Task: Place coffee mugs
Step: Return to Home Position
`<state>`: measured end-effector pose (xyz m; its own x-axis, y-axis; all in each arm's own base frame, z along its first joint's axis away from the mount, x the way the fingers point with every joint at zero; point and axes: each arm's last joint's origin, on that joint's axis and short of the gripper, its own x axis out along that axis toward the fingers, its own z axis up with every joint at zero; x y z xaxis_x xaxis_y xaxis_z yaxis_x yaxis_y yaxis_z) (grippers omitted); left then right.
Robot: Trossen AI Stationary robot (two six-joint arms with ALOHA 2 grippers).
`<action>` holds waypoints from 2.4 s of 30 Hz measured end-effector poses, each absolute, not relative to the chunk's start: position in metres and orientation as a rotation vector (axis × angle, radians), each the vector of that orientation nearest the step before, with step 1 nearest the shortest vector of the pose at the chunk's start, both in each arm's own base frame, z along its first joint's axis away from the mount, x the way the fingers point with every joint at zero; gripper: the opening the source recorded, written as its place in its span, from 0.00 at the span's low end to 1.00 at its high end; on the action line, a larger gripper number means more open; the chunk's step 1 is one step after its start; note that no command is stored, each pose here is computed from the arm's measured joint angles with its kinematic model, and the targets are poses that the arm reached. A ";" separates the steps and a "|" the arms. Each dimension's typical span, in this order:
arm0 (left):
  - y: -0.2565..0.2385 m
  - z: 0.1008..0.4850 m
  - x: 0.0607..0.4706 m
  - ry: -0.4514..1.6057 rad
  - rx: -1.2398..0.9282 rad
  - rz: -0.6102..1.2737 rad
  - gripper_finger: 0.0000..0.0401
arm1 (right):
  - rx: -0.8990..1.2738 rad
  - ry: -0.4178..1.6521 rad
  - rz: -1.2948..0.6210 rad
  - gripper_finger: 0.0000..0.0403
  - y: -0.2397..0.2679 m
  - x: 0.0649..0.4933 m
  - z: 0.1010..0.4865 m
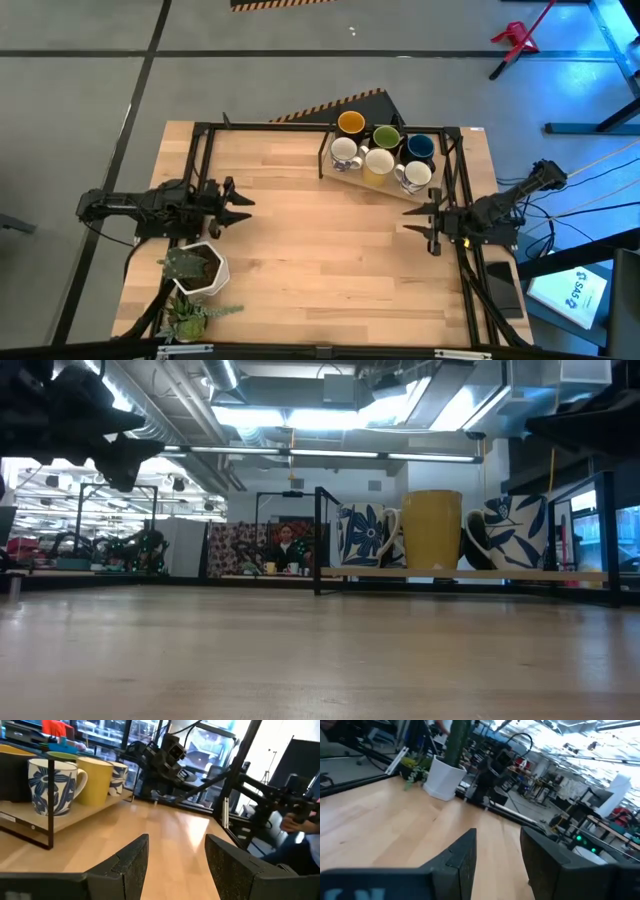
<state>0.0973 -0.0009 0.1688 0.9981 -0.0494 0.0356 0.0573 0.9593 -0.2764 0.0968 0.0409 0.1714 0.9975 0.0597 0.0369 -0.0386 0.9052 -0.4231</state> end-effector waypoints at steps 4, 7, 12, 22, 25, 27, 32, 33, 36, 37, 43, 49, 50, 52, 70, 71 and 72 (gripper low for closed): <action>-0.001 0.170 0.097 -0.039 -0.308 -0.054 0.47 | -0.453 -0.018 0.061 0.34 0.041 0.097 0.168; -0.001 0.170 0.097 -0.037 -0.303 -0.054 0.47 | -0.467 0.007 0.068 0.34 0.041 0.097 0.165; -0.001 0.169 0.097 -0.035 -0.303 -0.053 0.47 | -0.490 0.047 0.077 0.34 0.041 0.097 0.161; -0.001 0.169 0.097 -0.035 -0.303 -0.053 0.47 | -0.493 0.052 0.079 0.34 0.041 0.097 0.160; -0.001 0.169 0.097 -0.035 -0.303 -0.053 0.47 | -0.493 0.053 0.079 0.34 0.041 0.097 0.160; -0.001 0.169 0.097 -0.035 -0.303 -0.053 0.47 | -0.494 0.053 0.079 0.34 0.041 0.097 0.160; -0.001 0.169 0.097 -0.035 -0.302 -0.053 0.47 | -0.495 0.054 0.079 0.34 0.041 0.097 0.160; -0.001 0.169 0.097 -0.035 -0.302 -0.053 0.47 | -0.495 0.054 0.079 0.34 0.041 0.097 0.160; -0.001 0.169 0.097 -0.035 -0.302 -0.053 0.47 | -0.496 0.055 0.079 0.34 0.041 0.097 0.160; -0.001 0.169 0.097 -0.035 -0.302 -0.053 0.47 | -0.496 0.055 0.079 0.34 0.041 0.097 0.160; -0.001 0.169 0.097 -0.035 -0.302 -0.053 0.47 | -0.496 0.055 0.079 0.34 0.041 0.097 0.160; -0.001 0.169 0.097 -0.035 -0.302 -0.053 0.47 | -0.497 0.055 0.079 0.34 0.041 0.097 0.160; -0.001 0.169 0.097 -0.035 -0.302 -0.053 0.47 | -0.497 0.056 0.079 0.34 0.041 0.097 0.160; -0.001 0.169 0.097 -0.035 -0.302 -0.053 0.47 | -0.497 0.056 0.079 0.34 0.041 0.097 0.160; -0.001 0.169 0.097 -0.035 -0.303 -0.053 0.47 | -0.497 0.056 0.080 0.34 0.041 0.097 0.160; -0.001 0.169 0.097 -0.035 -0.302 -0.053 0.47 | -0.496 0.056 0.080 0.34 0.041 0.097 0.160; -0.001 0.169 0.097 -0.035 -0.302 -0.053 0.47 | -0.497 0.056 0.080 0.34 0.041 0.097 0.160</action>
